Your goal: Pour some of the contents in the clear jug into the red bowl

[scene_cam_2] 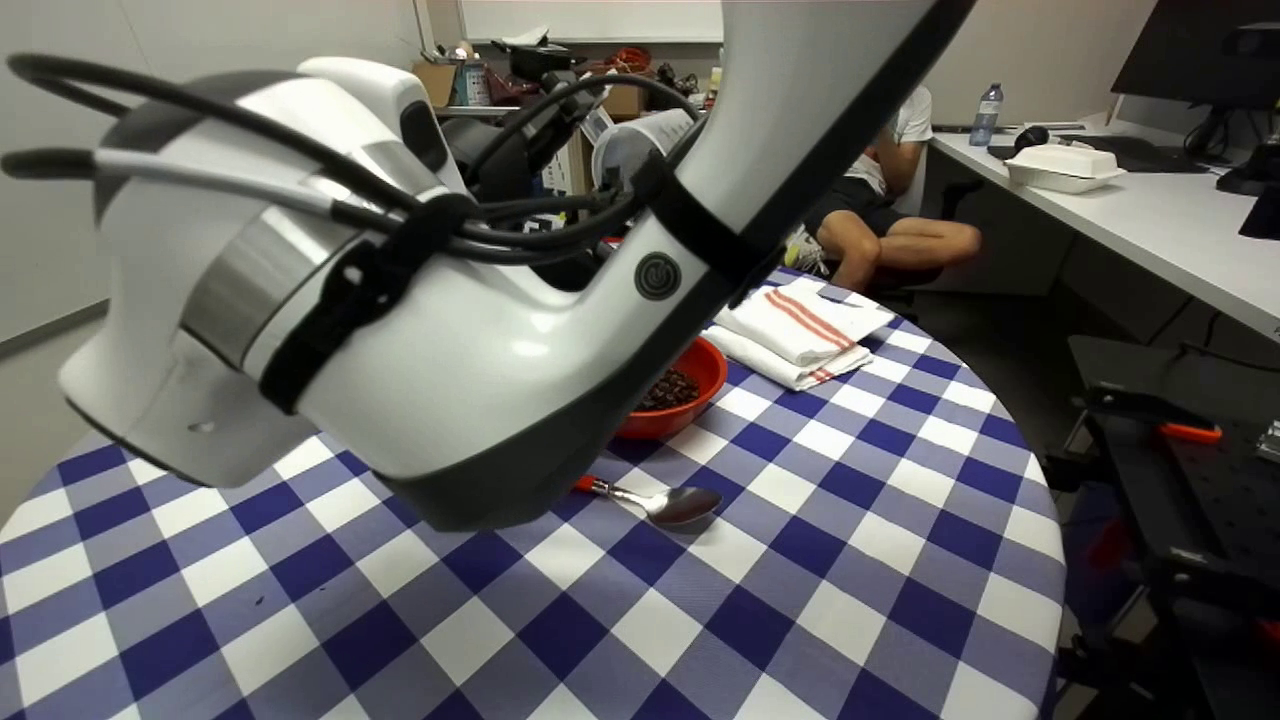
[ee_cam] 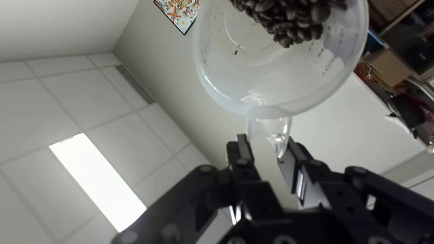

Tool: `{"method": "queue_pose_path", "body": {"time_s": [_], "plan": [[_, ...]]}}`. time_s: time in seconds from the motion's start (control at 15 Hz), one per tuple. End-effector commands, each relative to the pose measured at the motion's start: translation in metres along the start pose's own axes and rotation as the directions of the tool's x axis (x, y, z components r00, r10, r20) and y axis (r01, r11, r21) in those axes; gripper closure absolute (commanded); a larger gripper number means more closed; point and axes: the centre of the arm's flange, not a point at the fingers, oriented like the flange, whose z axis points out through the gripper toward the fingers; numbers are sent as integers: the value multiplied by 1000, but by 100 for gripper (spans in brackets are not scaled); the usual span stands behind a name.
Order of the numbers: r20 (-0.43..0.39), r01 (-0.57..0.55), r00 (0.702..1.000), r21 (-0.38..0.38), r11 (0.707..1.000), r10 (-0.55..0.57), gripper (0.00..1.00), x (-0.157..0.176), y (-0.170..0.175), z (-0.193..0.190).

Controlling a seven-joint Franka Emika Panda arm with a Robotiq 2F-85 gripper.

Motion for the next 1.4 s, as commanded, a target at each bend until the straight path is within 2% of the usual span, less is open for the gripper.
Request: {"method": "queue_pose_path", "body": {"time_s": [0.0,0.33,0.87,1.13,1.33], "plan": [[-19,40,999,-20,999,-41,94,-11,-9,-1],[-37,64,997,-24,998,-65,94,-25,-15,-1],[-21,76,997,-21,997,-77,94,-27,-19,1],[78,115,990,3,993,-115,94,-20,-21,9],[178,134,975,24,991,-136,94,-9,-24,21]]}}
